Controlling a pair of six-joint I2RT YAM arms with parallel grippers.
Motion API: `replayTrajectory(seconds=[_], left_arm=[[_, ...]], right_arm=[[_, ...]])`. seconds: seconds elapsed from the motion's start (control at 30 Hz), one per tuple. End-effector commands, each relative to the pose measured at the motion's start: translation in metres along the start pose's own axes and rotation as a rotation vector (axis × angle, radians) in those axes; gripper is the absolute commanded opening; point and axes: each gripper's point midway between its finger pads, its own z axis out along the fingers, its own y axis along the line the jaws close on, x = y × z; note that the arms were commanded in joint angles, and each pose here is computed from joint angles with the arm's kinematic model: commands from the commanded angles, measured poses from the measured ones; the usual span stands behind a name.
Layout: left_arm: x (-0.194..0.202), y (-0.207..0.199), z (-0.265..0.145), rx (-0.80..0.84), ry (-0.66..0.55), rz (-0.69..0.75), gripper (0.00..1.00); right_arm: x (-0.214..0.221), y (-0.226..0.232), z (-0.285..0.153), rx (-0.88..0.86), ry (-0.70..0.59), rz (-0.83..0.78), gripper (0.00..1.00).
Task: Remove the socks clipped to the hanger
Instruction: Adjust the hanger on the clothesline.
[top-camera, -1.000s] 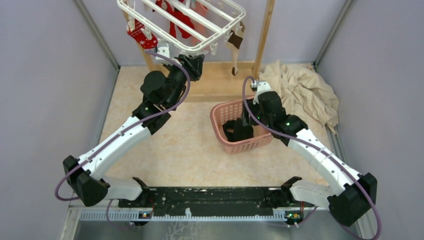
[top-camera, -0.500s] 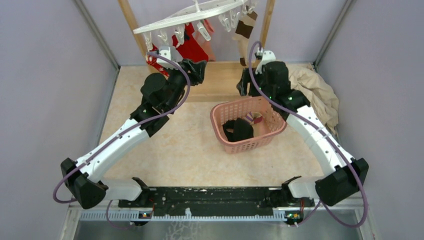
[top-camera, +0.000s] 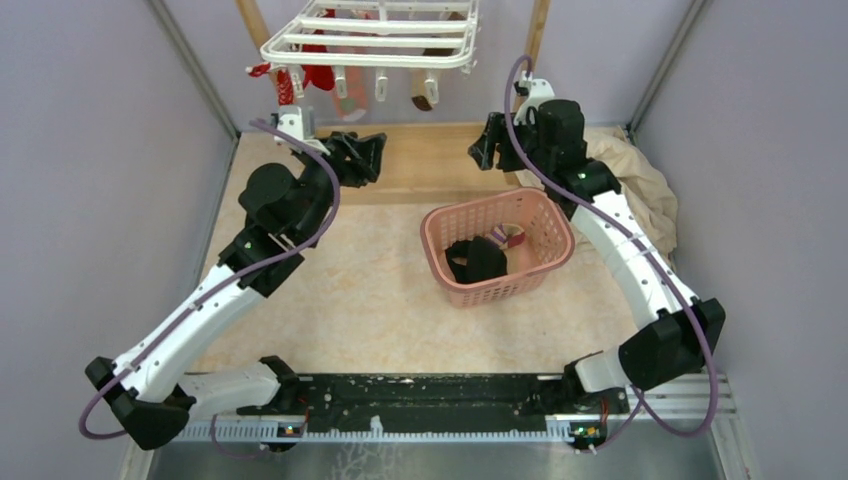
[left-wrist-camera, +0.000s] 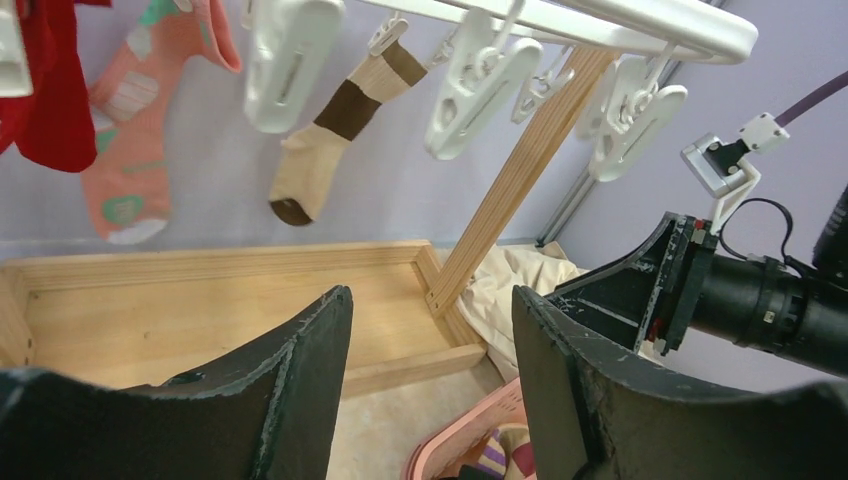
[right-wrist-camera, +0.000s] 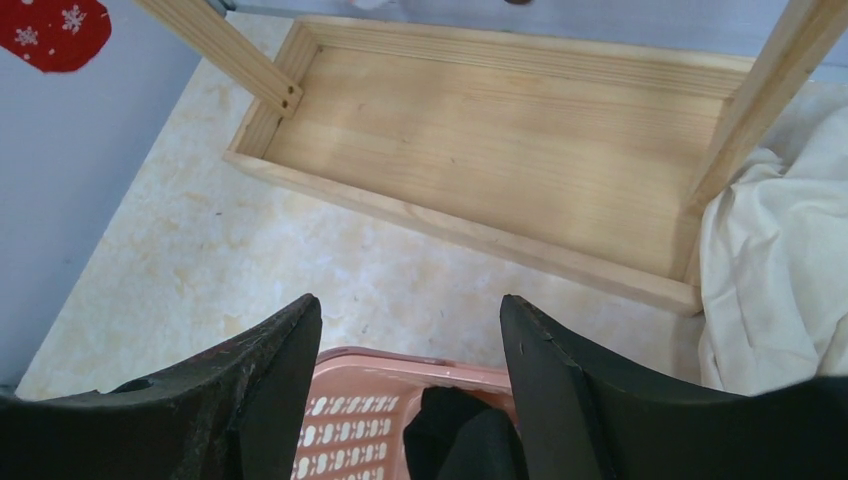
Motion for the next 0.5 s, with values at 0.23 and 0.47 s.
replayTrajectory(seconds=[0.23, 0.47], left_arm=[[-0.024, 0.011, -0.028, -0.046, 0.016, 0.009, 0.67], [-0.054, 0.027, -0.037, -0.138, -0.045, 0.06, 0.71]], right_arm=[[-0.05, 0.025, -0.005, -0.106, -0.125, -0.029, 0.66], [-0.065, 0.051, -0.032, -0.214, -0.161, -0.06, 0.63]])
